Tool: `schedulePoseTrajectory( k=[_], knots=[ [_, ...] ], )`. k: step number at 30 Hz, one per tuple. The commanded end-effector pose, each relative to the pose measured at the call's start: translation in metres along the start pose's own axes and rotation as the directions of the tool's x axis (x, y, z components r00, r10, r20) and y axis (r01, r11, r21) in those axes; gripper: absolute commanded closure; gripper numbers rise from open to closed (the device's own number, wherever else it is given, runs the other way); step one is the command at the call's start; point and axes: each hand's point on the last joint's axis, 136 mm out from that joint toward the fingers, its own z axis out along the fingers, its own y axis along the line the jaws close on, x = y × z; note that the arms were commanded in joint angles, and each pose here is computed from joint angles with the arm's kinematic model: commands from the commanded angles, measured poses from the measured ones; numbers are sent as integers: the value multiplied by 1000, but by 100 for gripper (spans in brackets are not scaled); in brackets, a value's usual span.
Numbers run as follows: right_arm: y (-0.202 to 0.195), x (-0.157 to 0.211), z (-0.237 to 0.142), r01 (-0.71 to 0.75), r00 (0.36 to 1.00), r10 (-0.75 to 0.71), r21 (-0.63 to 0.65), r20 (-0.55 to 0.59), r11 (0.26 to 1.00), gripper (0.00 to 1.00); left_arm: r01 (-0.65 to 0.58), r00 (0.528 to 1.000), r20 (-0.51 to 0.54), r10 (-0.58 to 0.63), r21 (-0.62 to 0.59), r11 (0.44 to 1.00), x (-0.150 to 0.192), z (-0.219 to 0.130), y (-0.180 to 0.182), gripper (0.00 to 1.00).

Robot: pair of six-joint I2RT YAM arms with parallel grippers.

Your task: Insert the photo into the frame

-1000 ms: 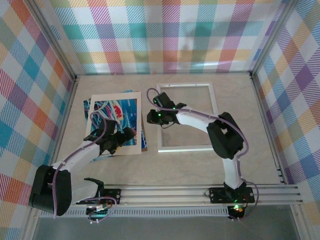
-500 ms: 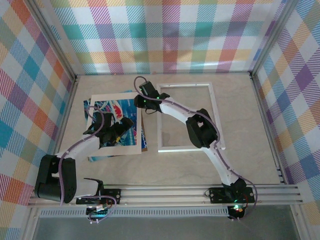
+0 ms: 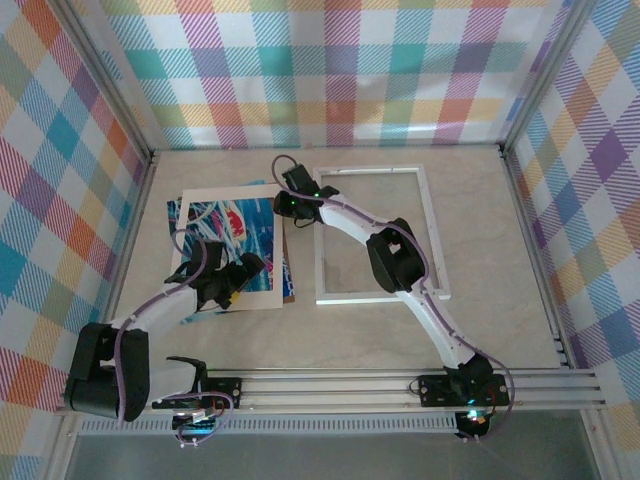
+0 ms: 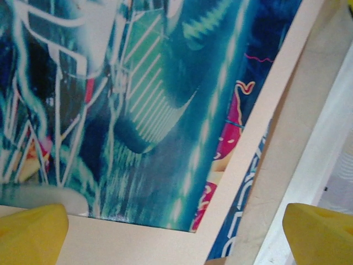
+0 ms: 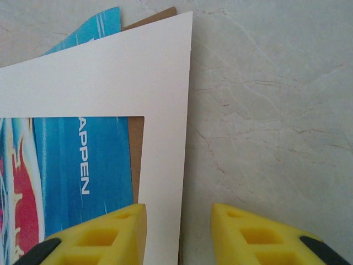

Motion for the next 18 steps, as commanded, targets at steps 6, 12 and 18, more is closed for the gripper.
schedulePoseTrajectory(
  k=[6, 12, 18],
  knots=[
    [2, 17, 20, -30, 998, 27, -51, -62, 998, 65, 3, 999, -50, -6, -47, 999, 13, 10, 19, 0],
    [13, 24, 28, -64, 994, 53, -118, -94, 991, 66, -8, 997, -77, 3, -65, 998, 21, 17, 27, 0],
    [20, 18, 23, -87, 993, 73, -151, -95, 985, 66, -19, 996, -87, 13, -73, 997, 22, 19, 29, 0]
  ],
)
